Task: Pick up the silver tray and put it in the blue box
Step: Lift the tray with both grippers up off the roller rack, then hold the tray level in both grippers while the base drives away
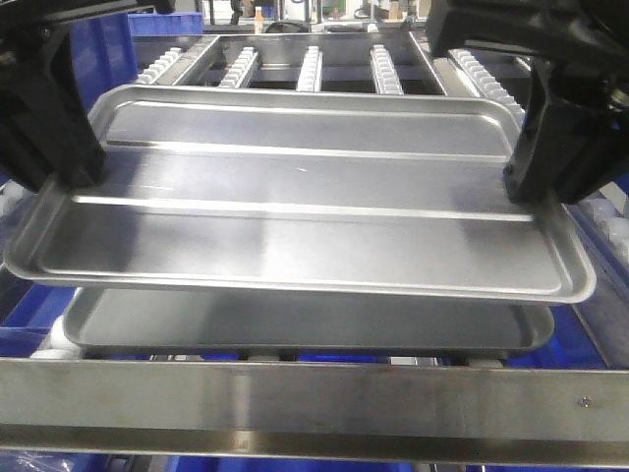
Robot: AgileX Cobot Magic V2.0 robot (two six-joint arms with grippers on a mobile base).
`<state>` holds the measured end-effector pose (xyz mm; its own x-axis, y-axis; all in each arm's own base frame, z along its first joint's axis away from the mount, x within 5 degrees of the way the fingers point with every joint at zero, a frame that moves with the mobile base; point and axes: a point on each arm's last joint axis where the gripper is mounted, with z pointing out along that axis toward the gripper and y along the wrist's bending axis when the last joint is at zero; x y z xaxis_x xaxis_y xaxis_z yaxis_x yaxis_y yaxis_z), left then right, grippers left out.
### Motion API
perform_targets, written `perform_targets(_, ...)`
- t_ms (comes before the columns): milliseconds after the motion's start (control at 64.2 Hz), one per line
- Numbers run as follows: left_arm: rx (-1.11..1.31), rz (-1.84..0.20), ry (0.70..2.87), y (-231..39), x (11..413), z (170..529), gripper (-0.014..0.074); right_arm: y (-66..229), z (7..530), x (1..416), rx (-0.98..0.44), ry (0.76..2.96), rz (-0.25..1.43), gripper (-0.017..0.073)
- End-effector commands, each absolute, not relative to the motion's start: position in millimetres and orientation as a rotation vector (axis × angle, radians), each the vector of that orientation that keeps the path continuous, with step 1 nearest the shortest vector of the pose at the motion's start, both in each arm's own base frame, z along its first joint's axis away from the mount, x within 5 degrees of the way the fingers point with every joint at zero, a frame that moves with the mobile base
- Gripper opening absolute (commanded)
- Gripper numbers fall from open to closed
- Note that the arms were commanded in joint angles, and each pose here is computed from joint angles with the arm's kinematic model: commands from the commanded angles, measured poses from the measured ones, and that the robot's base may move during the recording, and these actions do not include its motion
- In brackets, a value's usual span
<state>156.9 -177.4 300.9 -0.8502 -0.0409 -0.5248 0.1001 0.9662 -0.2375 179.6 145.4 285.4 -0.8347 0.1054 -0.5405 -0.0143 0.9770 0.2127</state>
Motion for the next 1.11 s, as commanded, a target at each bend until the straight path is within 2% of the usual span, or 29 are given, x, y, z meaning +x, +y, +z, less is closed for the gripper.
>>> perform_targets(0, 0.041, -0.375, 2.497, -173.6, 156.2, 316.4, -0.0104, 143.1, 300.1, 180.0, 0.048, 2.476, 0.302, 0.0032)
perform_targets(1091, 0.041, -0.379, 2.495, -173.9, 156.3, 316.5, -0.0104, 143.0, 300.1, 180.1, 0.049, 2.476, 0.302, 0.0032)
